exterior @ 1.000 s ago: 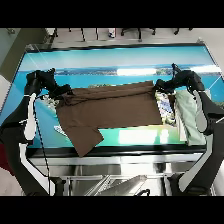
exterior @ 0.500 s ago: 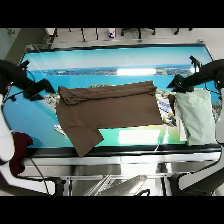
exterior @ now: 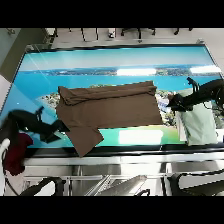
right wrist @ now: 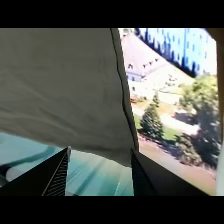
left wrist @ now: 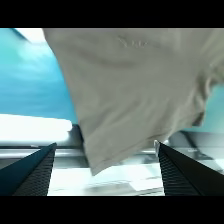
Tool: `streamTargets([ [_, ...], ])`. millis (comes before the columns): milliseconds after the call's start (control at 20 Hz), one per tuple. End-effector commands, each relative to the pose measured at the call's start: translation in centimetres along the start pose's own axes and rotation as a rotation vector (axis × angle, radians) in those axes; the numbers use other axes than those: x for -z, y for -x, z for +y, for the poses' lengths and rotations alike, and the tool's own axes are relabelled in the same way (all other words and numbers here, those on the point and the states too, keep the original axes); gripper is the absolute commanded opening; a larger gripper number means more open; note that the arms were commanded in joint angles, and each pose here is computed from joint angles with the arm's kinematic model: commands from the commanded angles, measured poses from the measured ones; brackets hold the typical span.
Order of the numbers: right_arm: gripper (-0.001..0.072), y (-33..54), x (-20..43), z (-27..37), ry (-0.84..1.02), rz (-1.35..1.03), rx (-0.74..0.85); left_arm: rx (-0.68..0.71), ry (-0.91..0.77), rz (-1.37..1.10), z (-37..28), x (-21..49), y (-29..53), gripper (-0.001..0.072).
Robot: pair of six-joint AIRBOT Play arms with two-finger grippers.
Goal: Fold the shirts.
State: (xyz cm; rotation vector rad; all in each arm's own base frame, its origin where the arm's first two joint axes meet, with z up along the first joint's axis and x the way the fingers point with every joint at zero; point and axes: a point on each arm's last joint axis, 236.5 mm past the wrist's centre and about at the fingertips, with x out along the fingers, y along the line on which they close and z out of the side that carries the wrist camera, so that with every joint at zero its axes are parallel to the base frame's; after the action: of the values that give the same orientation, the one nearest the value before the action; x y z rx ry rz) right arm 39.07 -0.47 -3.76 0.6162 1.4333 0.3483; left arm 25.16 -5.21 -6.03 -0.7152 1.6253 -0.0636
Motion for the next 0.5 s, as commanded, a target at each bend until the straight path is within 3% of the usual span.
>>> streamTargets([
  [0, 0.0433, -0.7, 0.4, 0.3, -0.002, -0.007, -0.04, 0.066, 0.074, -0.011, 1.2, 2.9, -4.2, 0.0694],
  [450, 0.0433, -0.7, 0.2, 0.8, 0.029, -0.016, -0.058, 0.132, 0.124, -0.122, 0.5, 0.3, -5.2, 0.0694],
])
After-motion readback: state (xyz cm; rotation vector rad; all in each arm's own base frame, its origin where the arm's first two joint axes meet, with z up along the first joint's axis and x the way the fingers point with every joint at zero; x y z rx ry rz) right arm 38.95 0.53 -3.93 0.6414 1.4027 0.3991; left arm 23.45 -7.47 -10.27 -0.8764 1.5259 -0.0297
